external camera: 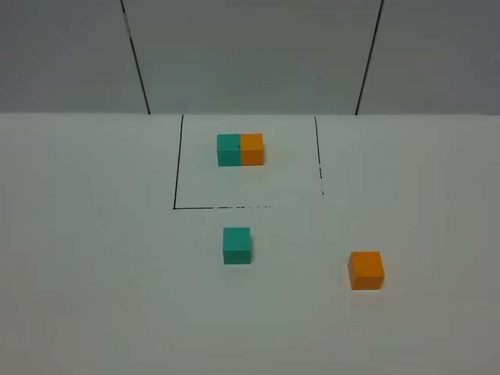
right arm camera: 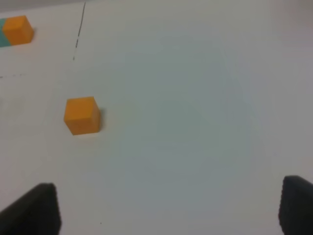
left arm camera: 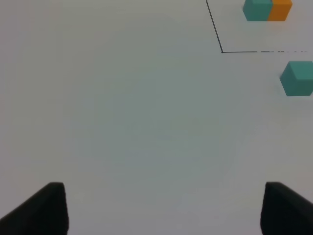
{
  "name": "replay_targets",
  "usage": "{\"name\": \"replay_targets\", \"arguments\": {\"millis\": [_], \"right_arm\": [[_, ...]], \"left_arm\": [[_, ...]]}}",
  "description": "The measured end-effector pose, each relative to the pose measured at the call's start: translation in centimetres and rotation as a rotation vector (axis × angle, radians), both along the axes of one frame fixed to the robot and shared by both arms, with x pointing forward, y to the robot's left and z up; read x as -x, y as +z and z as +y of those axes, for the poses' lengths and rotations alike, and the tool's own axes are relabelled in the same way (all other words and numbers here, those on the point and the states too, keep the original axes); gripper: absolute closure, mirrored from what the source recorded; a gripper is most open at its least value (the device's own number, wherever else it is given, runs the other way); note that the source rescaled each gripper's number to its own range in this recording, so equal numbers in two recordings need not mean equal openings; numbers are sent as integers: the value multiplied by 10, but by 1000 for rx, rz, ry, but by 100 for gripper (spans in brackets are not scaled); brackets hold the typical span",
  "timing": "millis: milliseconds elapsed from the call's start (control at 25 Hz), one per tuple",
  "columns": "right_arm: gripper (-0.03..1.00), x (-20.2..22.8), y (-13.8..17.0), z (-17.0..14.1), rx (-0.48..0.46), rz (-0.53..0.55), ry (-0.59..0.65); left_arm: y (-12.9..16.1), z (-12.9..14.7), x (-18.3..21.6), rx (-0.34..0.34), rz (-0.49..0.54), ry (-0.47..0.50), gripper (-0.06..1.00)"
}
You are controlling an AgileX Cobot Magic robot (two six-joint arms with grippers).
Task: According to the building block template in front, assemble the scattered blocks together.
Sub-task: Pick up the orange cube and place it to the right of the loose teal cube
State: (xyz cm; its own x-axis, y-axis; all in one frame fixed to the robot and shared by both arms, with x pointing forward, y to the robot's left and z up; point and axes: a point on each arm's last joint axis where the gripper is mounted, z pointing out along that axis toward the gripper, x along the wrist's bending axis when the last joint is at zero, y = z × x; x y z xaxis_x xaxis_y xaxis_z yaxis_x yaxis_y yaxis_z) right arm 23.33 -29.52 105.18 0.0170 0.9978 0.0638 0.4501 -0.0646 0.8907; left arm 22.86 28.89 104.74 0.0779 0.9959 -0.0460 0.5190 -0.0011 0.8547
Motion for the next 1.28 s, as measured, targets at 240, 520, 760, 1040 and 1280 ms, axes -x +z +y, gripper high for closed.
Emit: {"name": "replay_targets", "arguments": {"millis": [240, 520, 760, 1040, 1280], "right_arm": [[19, 0, 0, 0, -3, 0, 2], [0, -34, 27, 6, -73, 153, 46], [-2, -124, 29, 12, -101, 473, 141], [-2, -223, -11, 20, -146, 718, 217], [-2, -272, -54, 58, -49, 781, 293]], "left_arm": [[0, 0, 0, 0, 0, 0, 27], [0, 0, 0, 0, 0, 0, 27], [0, 0, 0, 0, 0, 0, 27], [0, 0, 0, 0, 0, 0, 27], [0, 0, 0, 0, 0, 0, 27]]}}
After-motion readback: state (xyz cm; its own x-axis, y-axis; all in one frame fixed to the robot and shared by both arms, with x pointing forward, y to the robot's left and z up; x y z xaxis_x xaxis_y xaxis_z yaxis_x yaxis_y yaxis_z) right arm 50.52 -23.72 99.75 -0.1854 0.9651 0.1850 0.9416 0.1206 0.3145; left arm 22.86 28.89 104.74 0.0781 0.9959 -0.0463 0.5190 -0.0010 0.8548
